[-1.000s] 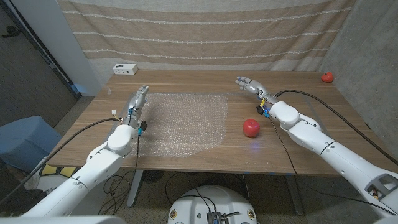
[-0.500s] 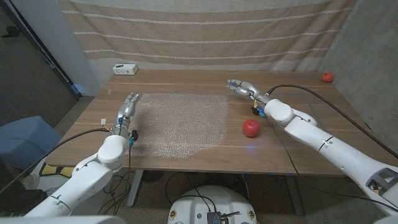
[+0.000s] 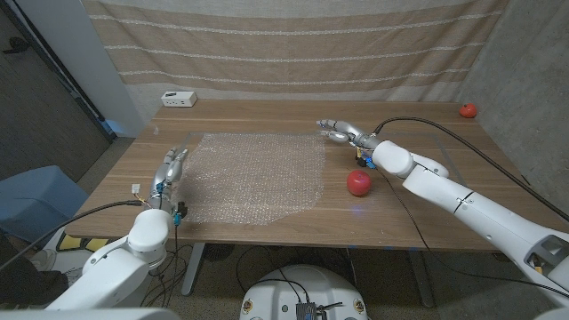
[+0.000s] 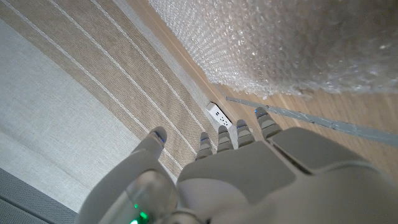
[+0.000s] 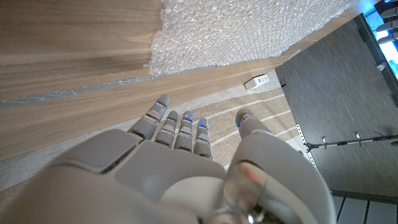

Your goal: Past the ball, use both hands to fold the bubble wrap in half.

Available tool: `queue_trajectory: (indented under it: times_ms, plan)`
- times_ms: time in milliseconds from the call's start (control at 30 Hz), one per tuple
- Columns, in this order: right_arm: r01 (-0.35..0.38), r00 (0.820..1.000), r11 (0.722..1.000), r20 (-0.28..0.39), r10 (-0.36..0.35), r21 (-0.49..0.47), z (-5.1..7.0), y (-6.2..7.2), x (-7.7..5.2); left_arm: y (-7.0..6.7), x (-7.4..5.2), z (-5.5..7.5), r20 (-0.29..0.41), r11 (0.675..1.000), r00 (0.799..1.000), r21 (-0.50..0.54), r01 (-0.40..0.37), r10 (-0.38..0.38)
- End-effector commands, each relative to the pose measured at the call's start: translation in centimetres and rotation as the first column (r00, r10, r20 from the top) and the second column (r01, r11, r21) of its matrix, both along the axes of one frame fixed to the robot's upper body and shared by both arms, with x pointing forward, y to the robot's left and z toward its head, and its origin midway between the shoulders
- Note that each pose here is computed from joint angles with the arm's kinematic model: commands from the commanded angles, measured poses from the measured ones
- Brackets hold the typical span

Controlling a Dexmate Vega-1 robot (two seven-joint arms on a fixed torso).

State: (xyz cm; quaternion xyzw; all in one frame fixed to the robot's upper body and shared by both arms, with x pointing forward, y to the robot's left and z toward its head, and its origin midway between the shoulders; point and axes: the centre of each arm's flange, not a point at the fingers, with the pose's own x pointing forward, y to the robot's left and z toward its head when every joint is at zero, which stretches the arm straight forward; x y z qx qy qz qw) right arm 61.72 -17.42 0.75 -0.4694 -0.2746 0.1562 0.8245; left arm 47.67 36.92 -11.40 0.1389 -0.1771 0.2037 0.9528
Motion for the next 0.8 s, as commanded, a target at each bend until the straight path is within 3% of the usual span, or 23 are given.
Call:
queue_trajectory:
  times_ms: [33,467,800]
  plan:
    - [0.005,0.999,0.987,0.033,0.000,-0.162,-0.5,2.9,0.0,1.2,-3.4,-1.7,-0.078,0.995,0.992,-0.011,-0.096,0.095]
    - [0.057,0.994,0.948,0.108,-0.024,-0.314,-0.2,5.9,0.6,2.3,-5.8,-2.6,-0.165,0.979,0.965,0.016,-0.205,0.205]
    - [0.104,0.988,0.915,0.143,-0.052,-0.389,-0.7,6.9,1.8,2.4,-7.8,-3.1,-0.264,0.946,0.910,0.040,-0.322,0.321]
